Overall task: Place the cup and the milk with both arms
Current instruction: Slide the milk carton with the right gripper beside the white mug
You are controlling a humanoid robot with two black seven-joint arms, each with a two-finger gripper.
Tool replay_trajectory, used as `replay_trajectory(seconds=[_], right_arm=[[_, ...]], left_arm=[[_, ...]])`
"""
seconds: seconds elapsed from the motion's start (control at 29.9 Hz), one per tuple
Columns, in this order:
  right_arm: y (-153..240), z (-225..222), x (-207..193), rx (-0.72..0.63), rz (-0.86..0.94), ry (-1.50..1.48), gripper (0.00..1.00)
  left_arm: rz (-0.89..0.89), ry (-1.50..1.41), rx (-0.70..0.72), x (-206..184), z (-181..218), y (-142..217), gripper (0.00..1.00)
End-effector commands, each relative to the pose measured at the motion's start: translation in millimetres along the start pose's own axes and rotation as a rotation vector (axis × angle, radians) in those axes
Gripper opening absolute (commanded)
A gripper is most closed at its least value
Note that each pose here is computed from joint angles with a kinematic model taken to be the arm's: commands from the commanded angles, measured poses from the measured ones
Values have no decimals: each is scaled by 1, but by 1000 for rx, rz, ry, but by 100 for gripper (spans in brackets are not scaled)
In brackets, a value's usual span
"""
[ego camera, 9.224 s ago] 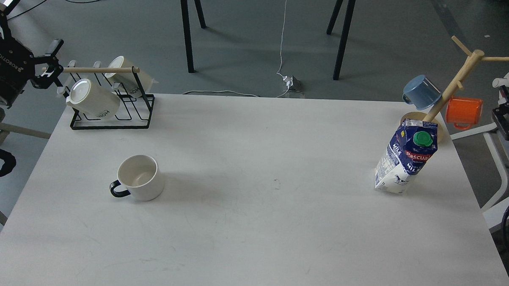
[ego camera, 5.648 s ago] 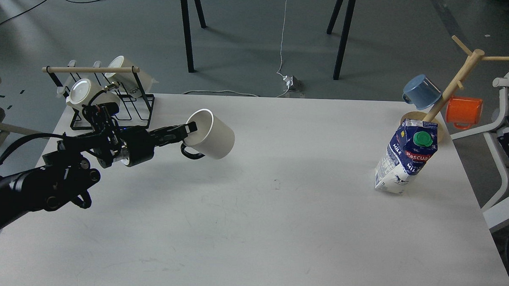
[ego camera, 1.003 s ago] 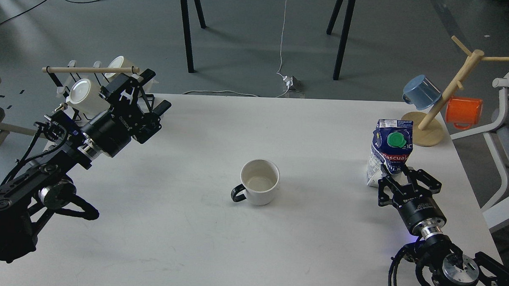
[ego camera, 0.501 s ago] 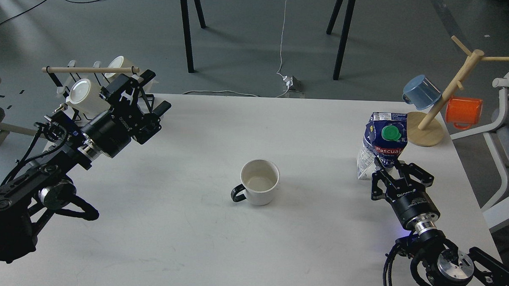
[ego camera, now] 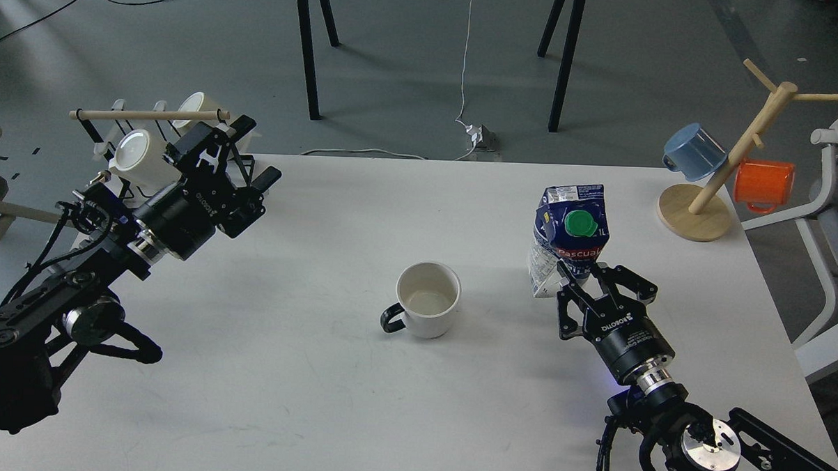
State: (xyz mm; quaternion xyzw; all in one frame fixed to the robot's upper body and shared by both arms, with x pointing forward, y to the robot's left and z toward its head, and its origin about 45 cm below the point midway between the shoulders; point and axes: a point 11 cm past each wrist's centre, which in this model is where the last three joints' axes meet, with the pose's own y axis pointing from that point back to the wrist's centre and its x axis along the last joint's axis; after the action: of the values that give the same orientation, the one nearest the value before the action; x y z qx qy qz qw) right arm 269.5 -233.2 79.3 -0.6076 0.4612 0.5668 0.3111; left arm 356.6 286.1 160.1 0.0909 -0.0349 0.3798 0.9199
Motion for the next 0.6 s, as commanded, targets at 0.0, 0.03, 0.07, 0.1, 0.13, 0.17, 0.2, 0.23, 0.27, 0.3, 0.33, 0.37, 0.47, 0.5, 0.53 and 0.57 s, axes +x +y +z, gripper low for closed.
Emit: replay_trajectory(seconds=[0.0, 0.03, 0.07, 0.1, 0.13, 0.17, 0.2, 0.23, 0.27, 0.3, 0.33, 0.37, 0.47, 0.5, 0.53, 0.57], right_arm=[[0, 13, 4, -26, 10, -7, 35], [0, 15, 4, -34, 7, 1, 35], [0, 17, 4, -40, 5, 8, 35], [0, 19, 4, -47, 2, 15, 35], [0, 21, 4, -51, 1, 17, 35], [0, 23, 5, -54, 2, 20, 35], [0, 23, 5, -55, 2, 22, 35], [1, 25, 6, -58, 5, 19, 35], [1, 27, 6, -65, 6, 18, 35], [2, 30, 8, -71, 10, 17, 35], [2, 33, 8, -78, 11, 15, 35], [2, 35, 8, -82, 11, 13, 35], [3, 40, 13, -92, 22, 19, 35], [3, 41, 12, -95, 20, 20, 35], [3, 42, 12, -98, 20, 19, 35], [3, 43, 13, -101, 20, 22, 35]], left_arm=[[0, 0, 0, 0, 0, 0, 94], [0, 0, 0, 0, 0, 0, 94], [0, 0, 0, 0, 0, 0, 94], [0, 0, 0, 0, 0, 0, 94], [0, 0, 0, 0, 0, 0, 94], [0, 0, 0, 0, 0, 0, 94], [0, 0, 0, 0, 0, 0, 94], [0, 0, 0, 0, 0, 0, 94], [0, 0, 0, 0, 0, 0, 94], [-1, 0, 1, 0, 0, 0, 94], [-1, 0, 1, 0, 0, 0, 94], [-1, 1, 2, -1, -1, 0, 94], [0, 0, 3, 0, -1, 1, 94], [-1, 1, 2, -1, -1, 0, 94], [0, 0, 3, 0, -1, 1, 95], [0, 0, 3, 0, -1, 1, 94]])
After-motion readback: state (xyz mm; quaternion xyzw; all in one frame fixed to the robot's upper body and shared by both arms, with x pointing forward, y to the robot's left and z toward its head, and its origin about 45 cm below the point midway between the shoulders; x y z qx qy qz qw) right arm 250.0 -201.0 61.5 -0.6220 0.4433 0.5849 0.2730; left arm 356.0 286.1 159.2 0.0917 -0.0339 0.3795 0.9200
